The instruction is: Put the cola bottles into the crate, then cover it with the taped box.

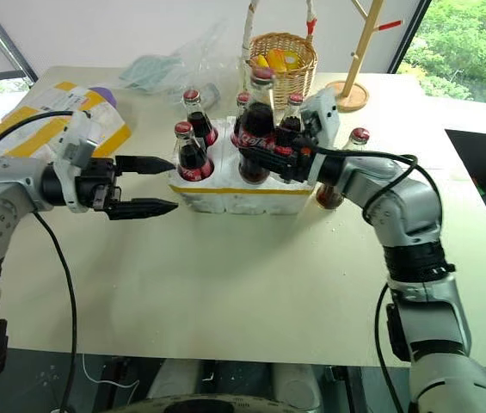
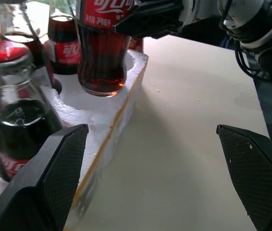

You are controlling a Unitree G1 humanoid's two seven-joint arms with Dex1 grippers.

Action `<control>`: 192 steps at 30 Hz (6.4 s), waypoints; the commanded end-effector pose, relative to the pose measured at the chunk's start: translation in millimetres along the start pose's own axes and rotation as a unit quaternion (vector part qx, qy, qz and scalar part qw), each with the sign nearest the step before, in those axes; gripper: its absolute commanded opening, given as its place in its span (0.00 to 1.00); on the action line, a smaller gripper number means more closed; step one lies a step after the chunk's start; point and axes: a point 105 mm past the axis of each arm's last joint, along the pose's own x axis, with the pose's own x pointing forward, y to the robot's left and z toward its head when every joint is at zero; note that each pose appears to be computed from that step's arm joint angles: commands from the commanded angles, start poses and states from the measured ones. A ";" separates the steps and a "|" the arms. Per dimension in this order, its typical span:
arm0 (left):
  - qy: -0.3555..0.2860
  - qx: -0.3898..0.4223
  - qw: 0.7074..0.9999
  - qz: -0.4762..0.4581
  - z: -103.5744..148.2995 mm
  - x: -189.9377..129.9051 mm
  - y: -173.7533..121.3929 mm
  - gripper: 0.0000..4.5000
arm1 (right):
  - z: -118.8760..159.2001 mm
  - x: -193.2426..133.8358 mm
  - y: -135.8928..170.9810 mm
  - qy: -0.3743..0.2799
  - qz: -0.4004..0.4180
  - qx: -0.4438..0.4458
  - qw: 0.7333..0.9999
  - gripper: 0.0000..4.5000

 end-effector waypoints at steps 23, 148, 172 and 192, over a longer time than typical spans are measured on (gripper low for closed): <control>-0.019 0.018 0.999 0.041 8.6 -12.8 -9.7 1.00 | -28.1 37.9 -26.9 0.006 -0.037 0.010 0.999 0.63; -0.040 0.031 0.998 0.028 20.1 4.1 -8.8 1.00 | -33.2 -26.4 -34.5 0.064 -0.137 -0.007 0.989 0.63; -0.013 0.054 0.965 0.255 12.6 -55.4 9.7 1.00 | 17.2 -99.9 -14.1 0.075 -0.086 -0.059 0.992 0.99; 0.428 0.230 0.714 0.504 -105.0 -234.3 33.0 1.00 | 59.8 -100.9 82.2 0.022 0.162 -0.031 0.986 0.99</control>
